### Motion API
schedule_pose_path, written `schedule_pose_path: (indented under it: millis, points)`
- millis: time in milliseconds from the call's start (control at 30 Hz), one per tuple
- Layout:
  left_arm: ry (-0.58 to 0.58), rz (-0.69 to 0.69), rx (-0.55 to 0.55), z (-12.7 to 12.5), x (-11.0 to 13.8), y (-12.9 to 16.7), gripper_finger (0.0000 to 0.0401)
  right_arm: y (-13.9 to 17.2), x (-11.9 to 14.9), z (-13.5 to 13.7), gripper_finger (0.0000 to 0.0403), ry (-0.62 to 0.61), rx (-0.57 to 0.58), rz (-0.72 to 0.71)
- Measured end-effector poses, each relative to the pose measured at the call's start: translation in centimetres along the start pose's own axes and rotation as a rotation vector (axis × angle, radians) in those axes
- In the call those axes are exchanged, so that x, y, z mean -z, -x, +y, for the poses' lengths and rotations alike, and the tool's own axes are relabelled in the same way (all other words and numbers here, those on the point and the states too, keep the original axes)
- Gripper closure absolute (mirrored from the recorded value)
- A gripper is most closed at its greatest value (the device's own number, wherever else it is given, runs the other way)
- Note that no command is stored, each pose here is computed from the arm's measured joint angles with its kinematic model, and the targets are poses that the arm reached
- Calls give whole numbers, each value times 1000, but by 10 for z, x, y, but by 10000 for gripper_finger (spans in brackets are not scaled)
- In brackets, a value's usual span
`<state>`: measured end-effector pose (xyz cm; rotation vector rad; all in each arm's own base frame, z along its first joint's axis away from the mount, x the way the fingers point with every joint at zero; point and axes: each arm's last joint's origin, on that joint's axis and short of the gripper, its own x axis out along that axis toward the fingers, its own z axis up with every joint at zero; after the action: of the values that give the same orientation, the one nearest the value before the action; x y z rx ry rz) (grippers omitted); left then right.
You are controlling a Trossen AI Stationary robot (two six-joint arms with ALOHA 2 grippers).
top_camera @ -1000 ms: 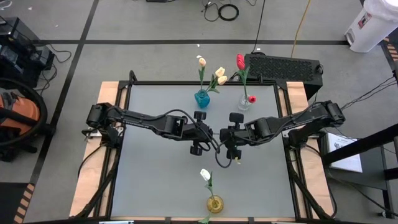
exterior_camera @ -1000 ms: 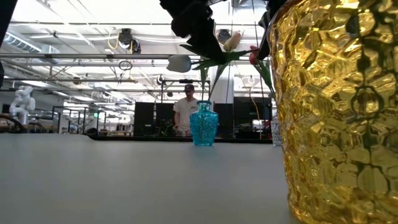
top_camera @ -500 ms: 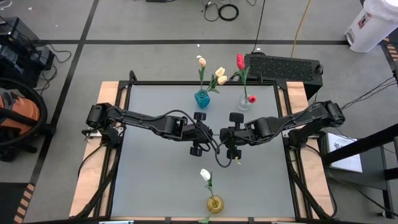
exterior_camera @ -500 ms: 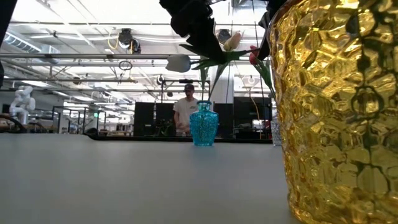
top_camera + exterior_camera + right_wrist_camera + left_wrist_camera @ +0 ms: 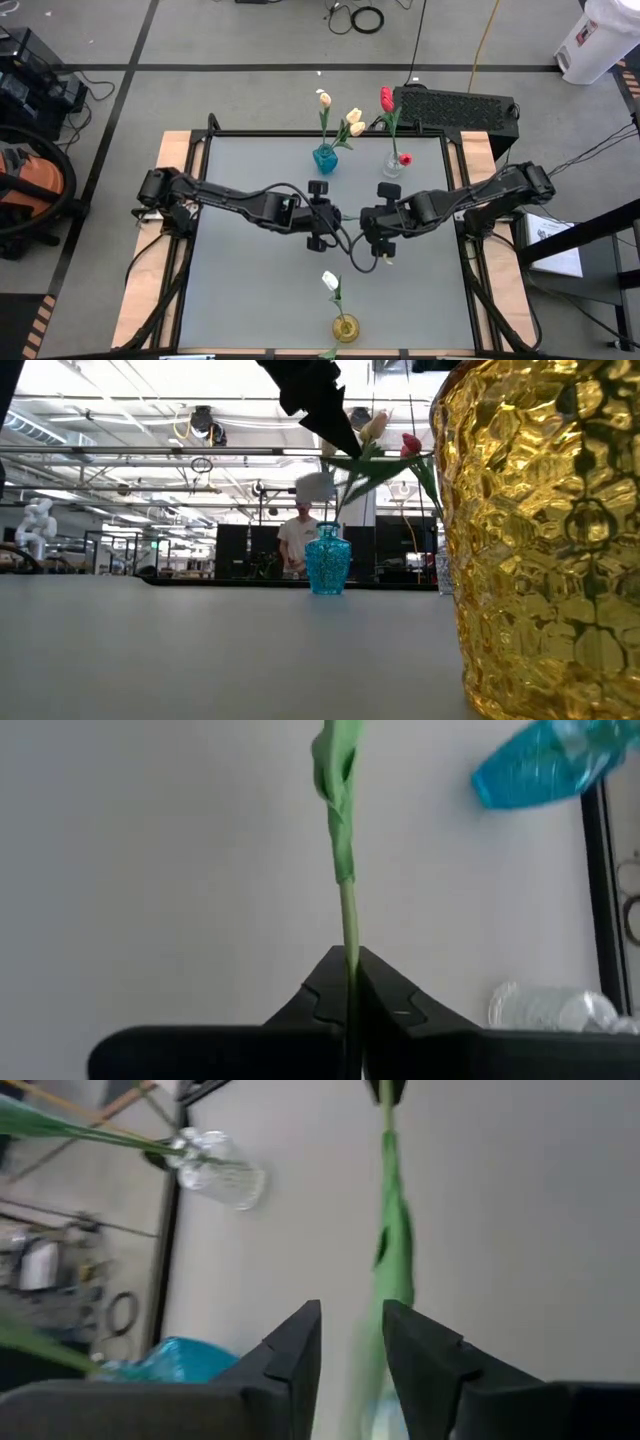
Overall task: Sort flowers into vase by color
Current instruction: Put the white flower into the yellow vase
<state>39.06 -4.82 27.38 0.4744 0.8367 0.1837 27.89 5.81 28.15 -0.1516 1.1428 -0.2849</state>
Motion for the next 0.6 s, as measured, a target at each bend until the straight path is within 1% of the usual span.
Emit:
schedule_pose_path:
  millis: [133, 267, 333, 433, 533, 600]
  points:
    - [-14, 16, -84, -4, -1, 3, 271, 2, 6, 1, 403, -13, 46, 38]
    - [-16, 32, -170, -7, -1, 8, 267, 6, 13, 8, 403, -17, 92, 60]
    - [-9, 28, -173, -7, -2, 15, 267, 9, 16, 13, 403, -22, 110, 53]
    - [39, -4, -173, -2, -4, 32, 267, 15, 20, 23, 403, 7, 125, 26]
    - [68, -33, -172, 3, -2, 50, 266, 24, 25, 35, 403, 58, 162, -30]
    - [80, -34, -168, 7, 2, 64, 266, 33, 30, 40, 403, 71, 191, -81]
